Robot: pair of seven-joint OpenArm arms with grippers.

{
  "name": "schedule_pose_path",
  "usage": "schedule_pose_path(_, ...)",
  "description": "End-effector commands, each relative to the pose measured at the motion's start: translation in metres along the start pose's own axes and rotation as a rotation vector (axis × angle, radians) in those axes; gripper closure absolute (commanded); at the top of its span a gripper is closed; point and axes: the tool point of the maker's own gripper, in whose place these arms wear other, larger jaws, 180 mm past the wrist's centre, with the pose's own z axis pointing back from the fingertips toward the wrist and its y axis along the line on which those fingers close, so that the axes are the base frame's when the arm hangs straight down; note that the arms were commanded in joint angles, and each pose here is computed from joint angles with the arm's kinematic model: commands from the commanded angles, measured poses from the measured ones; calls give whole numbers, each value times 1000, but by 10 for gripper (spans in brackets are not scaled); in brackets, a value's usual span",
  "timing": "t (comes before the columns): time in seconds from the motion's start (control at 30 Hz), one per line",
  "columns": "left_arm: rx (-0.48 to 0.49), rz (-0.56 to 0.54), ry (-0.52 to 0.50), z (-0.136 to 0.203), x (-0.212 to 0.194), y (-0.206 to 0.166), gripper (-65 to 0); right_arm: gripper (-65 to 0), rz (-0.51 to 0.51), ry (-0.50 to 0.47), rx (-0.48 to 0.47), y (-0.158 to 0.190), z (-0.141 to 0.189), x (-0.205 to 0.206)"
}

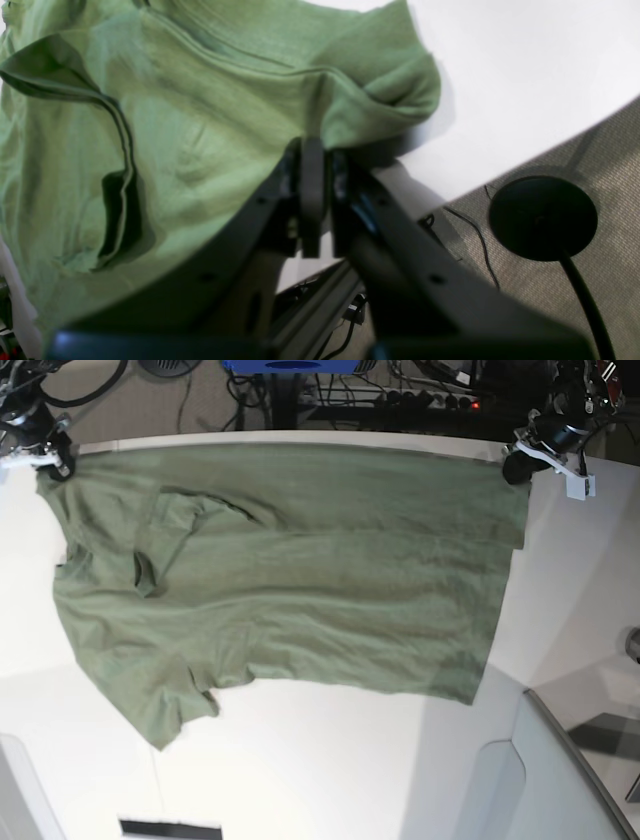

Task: Layout the t-shirt on the table in an organized manner, then fold the t-shirt properly
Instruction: 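Hold both collar-side corners and pull them apart to straighten the shirt, then drag the held corners back across the table with both grippers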

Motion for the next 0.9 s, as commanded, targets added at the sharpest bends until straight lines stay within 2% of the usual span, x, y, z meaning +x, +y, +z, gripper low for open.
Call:
schedule_pose_path(0.0, 11, -10, -37, 5, 14, 5, 0, -111, 18, -40, 0, -1, 5, 15)
schedule_pose_path(0.07, 38, 5, -37, 6, 14, 11, -23, -215, 16, -44, 0, -2, 6, 16)
schedule_pose_path(0.17, 87, 8, -24, 7, 12, 19, -235, -309, 19, -48, 0, -2, 6, 18)
schedule_pose_path(0.27, 112, -17, -7, 7, 10, 24, -397, -314, 45, -77, -3, 1, 12, 28)
schedule_pose_path(0.33, 119, -16, -14, 8, 12, 26, -456, -314, 79, -105, -8, 5, 19, 38)
schedule_pose_path(0.4, 142, 0, -43, 14, 20, 34, -485, -314, 116, -138, -13, 9, 27, 50)
schedule_pose_path(0.53, 182, 23, -103, 25, 36, 49, -492, -314, 161, -214, -32, 18, 45, 70)
schedule_pose_path(0.63, 209, 5, -179, 39, 63, 54, -487, -312, 233, -248, -12, 40, 53, 82)
schedule_pose_path(0.7, 201, -38, -218, 45, 79, 44, -484, -303, 310, -190, 24, 62, 50, 73)
schedule_pose_path(0.73, 197, -65, -235, 47, 87, 38, -477, -272, 354, -150, 49, 76, 47, 67)
schedule_pose_path(0.8, 179, -98, -248, 49, 93, 25, -390, -156, 401, -83, 91, 95, 40, 54)
schedule_pose_path(0.87, 141, -132, -244, 42, 94, 7, -201, -3, 421, -37, 121, 107, 33, 42)
